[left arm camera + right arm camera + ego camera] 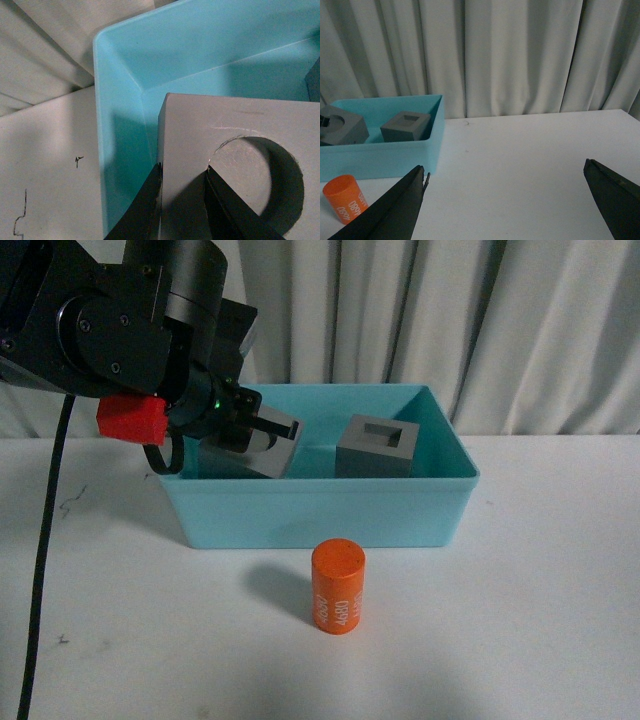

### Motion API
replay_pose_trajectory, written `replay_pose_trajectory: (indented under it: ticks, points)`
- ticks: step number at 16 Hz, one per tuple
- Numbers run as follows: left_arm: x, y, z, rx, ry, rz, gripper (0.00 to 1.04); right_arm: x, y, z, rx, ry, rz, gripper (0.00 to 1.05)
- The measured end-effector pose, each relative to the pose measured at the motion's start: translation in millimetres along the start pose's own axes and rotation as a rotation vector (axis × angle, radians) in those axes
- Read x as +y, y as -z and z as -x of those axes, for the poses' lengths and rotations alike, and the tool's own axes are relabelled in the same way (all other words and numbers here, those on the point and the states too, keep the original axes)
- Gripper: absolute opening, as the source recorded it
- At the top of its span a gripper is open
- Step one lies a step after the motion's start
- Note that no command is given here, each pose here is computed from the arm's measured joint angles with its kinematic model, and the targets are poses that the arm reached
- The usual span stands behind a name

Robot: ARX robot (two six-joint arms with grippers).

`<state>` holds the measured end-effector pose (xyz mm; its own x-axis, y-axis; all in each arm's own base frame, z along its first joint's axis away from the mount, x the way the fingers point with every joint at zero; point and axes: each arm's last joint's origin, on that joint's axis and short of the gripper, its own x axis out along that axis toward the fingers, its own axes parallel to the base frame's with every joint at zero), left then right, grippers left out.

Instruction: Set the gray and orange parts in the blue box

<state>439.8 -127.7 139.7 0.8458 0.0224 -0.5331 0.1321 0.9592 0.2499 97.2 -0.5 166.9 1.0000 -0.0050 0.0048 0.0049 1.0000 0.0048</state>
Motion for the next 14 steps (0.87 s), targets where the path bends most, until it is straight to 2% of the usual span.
replay_pose_trajectory:
  ticks: [5, 6, 7, 9, 10, 14]
  points:
    - [2, -10, 10, -0.006, 0.037, 0.061, 0.79, 0, 0, 0, 0.0, 0.0, 0.0, 0.98]
    - [13, -31, 41, -0.046, 0.078, 0.152, 0.99, 0, 0, 0, 0.0, 0.0, 0.0, 0.98]
    - [29, -49, 84, -0.127, 0.13, 0.254, 0.97, 0, 0, 0, 0.0, 0.0, 0.0, 0.98]
    - [49, -49, 137, -0.161, 0.208, 0.342, 0.98, 0, 0, 0, 0.0, 0.0, 0.0, 0.98]
    - [60, -38, 158, -0.157, 0.229, 0.377, 0.98, 0, 0, 0, 0.0, 0.0, 0.0, 0.98]
    - [99, 48, 224, -0.033, 0.221, 0.519, 0.98, 0, 0, 0, 0.0, 0.0, 0.0, 0.98]
